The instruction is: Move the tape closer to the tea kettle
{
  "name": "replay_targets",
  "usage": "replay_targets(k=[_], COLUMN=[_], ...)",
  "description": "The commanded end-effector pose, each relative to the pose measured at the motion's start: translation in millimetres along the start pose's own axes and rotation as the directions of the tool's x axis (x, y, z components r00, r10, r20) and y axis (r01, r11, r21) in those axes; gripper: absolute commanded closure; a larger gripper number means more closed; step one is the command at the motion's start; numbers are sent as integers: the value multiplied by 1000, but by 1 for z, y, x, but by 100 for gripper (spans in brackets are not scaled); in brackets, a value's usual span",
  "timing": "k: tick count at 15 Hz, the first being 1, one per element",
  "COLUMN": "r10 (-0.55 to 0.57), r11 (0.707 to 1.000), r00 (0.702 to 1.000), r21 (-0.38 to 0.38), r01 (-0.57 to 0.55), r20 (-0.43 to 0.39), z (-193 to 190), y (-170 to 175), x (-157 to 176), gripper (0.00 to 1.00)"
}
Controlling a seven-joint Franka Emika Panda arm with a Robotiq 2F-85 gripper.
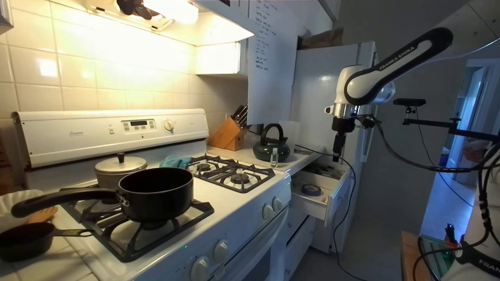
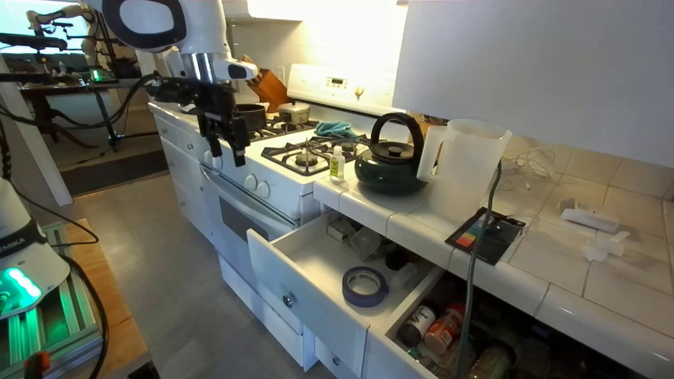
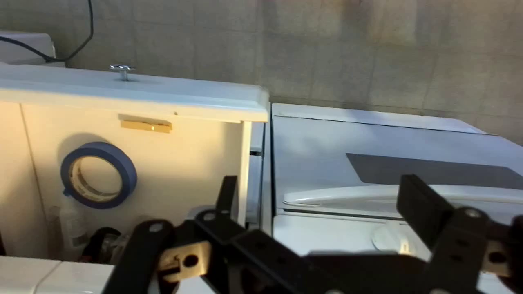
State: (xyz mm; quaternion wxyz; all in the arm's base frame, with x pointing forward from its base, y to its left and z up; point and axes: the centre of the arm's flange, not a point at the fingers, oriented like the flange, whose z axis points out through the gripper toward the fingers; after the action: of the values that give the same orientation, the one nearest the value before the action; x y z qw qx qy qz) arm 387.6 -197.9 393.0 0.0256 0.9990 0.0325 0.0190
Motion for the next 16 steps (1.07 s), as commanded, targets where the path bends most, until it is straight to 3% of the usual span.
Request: replay_targets(k=[1, 4, 5, 10, 11, 12, 15, 16], r10=[75, 202, 159, 197, 199, 214, 138, 110], r11=[997, 974, 985, 978, 978, 977, 982, 984], r00=[997, 979, 987, 980, 980, 977, 989, 991], r21=[37, 102, 64, 73, 60, -8, -122, -129], r01=[-74, -202, -158, -197, -199, -214, -144, -120], r20=[-9, 9, -2, 10, 16, 2, -60, -81], z=[28, 39, 32, 41, 44, 57, 72, 78], y=[60, 105, 76, 96, 97, 104, 130, 140], x=[-3, -4, -23, -14, -11, -1, 13, 21], gripper=[0, 0, 0, 0, 0, 0, 0, 0])
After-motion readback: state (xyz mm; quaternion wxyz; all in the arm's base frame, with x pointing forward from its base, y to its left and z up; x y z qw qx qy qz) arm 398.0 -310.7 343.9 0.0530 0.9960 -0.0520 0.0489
